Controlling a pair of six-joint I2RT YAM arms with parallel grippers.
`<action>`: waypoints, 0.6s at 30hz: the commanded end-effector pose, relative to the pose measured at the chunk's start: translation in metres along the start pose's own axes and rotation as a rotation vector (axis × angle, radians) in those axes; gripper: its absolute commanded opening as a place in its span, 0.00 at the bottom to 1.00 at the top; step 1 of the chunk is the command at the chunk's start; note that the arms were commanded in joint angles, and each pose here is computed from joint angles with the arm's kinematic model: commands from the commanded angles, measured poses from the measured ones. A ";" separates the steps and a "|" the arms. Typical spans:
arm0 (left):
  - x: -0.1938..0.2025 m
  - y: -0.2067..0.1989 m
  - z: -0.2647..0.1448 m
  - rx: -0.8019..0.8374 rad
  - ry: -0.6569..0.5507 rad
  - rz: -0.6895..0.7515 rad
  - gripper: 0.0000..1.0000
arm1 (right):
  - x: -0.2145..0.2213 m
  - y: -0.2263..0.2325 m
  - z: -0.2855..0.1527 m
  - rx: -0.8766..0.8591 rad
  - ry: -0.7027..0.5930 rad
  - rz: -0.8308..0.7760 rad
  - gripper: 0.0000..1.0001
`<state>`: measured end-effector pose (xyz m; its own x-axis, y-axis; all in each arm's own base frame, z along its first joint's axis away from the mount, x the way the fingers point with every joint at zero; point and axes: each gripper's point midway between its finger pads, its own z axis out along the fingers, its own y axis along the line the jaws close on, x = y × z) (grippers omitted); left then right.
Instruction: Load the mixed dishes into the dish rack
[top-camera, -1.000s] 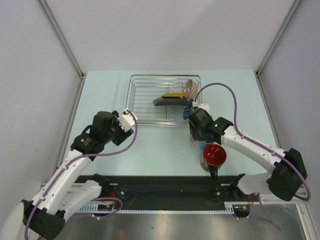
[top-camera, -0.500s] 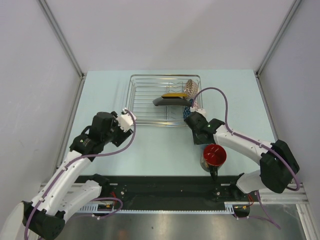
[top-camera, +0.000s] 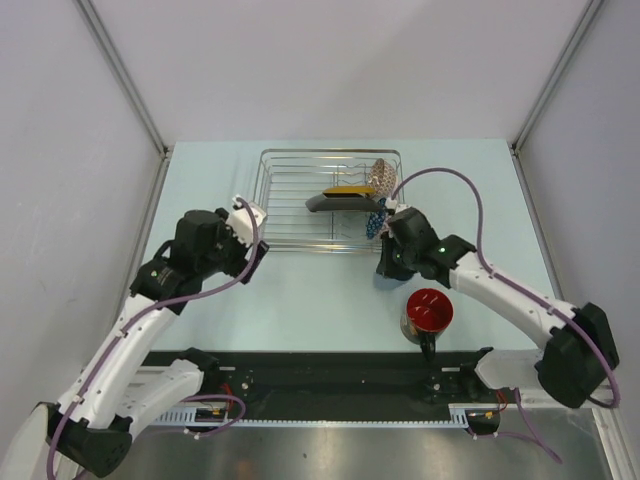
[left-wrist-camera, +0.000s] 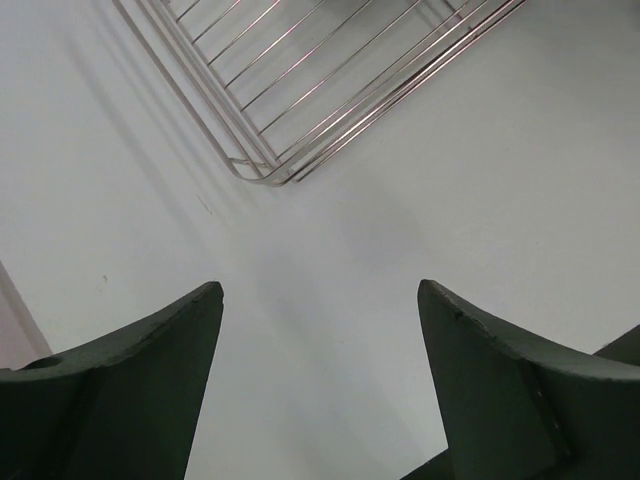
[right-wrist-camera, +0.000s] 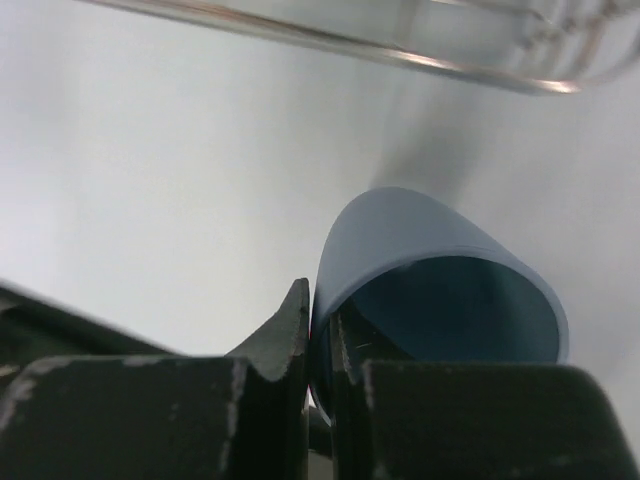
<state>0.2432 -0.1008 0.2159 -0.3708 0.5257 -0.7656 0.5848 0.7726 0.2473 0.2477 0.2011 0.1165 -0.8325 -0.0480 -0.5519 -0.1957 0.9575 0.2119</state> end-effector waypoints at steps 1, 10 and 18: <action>-0.038 -0.008 -0.014 0.093 -0.102 -0.126 0.88 | -0.078 0.084 -0.079 -0.529 -0.231 0.064 0.00; -0.089 -0.040 -0.044 0.549 -0.215 -0.380 1.00 | -0.147 0.159 -0.208 -1.247 -0.328 0.237 0.00; -0.139 -0.045 -0.091 0.975 -0.354 -0.631 1.00 | -0.153 0.187 -0.228 -1.482 -0.283 0.317 0.00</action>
<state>0.2332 -0.1595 0.3072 -0.5978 -0.0120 -0.8015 0.6823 0.5172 -0.5167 0.2471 0.3182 0.3841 -0.8236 0.3484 -0.4477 -0.4822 -0.0144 0.8759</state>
